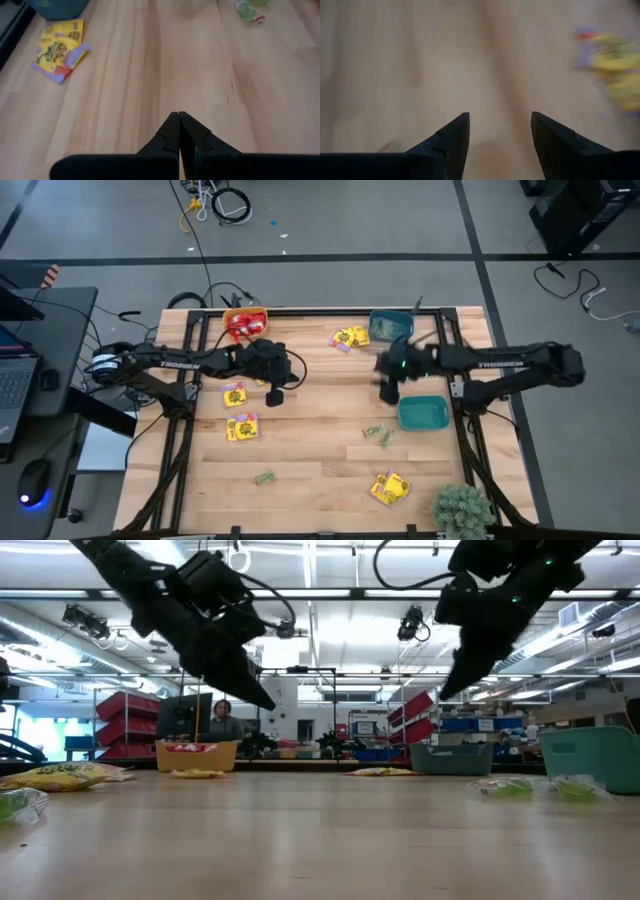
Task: Sort candy
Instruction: Put the green gummy into the blue bin
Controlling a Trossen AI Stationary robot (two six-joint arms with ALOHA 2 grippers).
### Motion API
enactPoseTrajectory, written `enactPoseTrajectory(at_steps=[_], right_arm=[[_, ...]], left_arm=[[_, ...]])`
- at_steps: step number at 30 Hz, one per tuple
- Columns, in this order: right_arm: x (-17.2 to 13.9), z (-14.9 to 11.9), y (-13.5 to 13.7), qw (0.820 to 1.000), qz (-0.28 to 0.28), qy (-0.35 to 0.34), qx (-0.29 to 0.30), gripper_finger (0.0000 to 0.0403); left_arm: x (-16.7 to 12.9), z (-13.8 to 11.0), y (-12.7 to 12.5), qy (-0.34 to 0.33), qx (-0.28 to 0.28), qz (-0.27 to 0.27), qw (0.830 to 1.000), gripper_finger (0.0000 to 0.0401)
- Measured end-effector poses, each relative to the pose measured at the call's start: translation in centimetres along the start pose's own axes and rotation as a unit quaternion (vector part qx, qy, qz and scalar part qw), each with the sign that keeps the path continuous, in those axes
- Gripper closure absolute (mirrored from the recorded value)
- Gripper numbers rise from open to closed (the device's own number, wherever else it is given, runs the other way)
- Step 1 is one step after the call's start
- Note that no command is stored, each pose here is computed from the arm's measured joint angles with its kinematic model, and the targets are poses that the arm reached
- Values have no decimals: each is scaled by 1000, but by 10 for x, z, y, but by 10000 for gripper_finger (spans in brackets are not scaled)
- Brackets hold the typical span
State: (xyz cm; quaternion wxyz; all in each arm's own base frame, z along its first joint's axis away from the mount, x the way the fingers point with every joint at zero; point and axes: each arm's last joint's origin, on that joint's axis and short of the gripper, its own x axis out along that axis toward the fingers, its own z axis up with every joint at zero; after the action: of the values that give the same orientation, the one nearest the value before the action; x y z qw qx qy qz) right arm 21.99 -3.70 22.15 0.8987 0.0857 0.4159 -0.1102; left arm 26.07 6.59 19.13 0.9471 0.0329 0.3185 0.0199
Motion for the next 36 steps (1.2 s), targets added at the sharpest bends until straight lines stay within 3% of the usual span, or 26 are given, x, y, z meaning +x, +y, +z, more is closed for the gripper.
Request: enactPoseTrajectory(at_steps=[6, 10, 23, 27, 31, 36], right_arm=[[19, -23, 52, 990, 58, 89, -96, 183], [34, -33, 74, 983, 74, 116, -117, 179], [73, -55, 94, 968, 96, 185, -139, 207], [76, -56, 94, 968, 96, 188, -137, 243], [76, -54, 94, 970, 90, 182, -133, 306], [70, -28, 93, 977, 75, 146, -134, 378]], left_arm=[[3, -13, -4, -19, -8, 1, 1000, 401], [3, -16, -4, -20, -13, 3, 1000, 401], [3, -17, -4, -17, -12, 6, 1000, 401], [3, -17, -4, -16, -13, 6, 1000, 401], [3, -17, -3, -15, -13, 15, 1000, 401], [3, -17, -3, -13, -14, 26, 999, 401]])
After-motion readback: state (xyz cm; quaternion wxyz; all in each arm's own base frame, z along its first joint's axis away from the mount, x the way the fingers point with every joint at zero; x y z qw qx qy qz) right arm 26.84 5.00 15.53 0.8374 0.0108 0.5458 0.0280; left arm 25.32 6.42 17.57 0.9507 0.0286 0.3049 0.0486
